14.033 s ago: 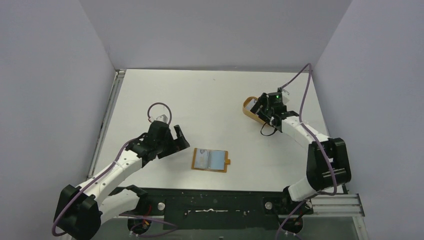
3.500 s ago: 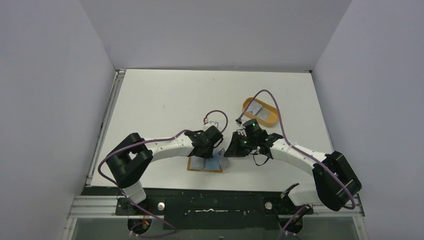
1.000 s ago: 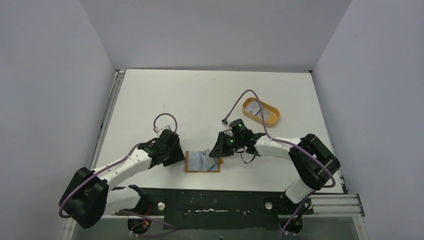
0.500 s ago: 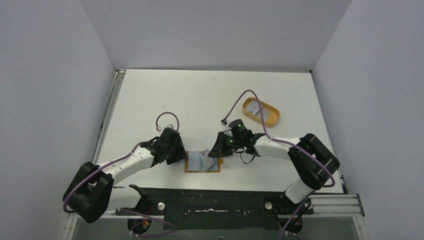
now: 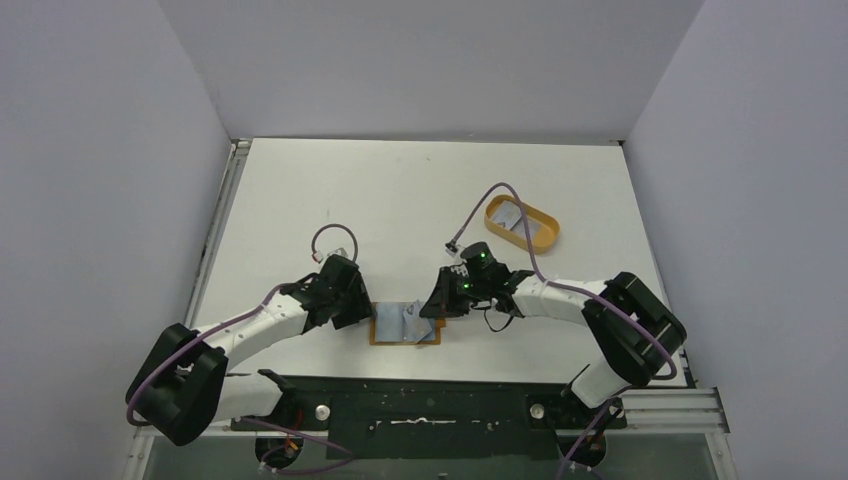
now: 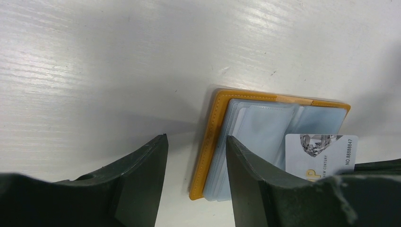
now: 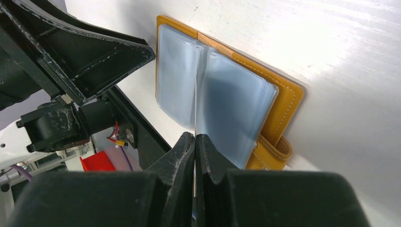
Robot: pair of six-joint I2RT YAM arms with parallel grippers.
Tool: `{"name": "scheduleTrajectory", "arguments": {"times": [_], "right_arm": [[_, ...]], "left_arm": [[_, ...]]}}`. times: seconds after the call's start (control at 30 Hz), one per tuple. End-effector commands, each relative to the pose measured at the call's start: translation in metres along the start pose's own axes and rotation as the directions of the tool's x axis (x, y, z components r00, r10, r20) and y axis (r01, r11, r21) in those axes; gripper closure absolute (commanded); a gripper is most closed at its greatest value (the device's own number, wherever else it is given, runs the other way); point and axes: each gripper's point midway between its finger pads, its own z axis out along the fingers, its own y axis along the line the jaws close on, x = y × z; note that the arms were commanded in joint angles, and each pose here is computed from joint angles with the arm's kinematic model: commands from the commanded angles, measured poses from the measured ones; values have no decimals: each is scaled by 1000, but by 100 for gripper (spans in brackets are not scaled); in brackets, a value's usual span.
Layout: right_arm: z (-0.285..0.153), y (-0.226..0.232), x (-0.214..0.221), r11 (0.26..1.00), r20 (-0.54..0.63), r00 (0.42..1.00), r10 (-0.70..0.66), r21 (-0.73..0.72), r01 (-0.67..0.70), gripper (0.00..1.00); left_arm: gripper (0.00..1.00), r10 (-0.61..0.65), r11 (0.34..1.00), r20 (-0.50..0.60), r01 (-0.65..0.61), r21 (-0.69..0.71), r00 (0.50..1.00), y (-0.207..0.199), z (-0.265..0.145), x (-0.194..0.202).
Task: Put the credit cards into the card holder
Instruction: Insert the credit card into the card holder.
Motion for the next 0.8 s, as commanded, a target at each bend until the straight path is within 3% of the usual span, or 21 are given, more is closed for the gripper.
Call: {"name": "scheduleTrajectory", "arguments": {"times": [0.0,0.77], "right_arm": [[3,16,-7,998,29,999,-36,-45,37,100],[26,21,-11,994,26,1000,9,-107,-6,100]], "left_arm": [[54,5,1000,-13,-5,-6,1000,5,2,4],[56,3,1000,-56,-2,18,998,2,10,13]]}}
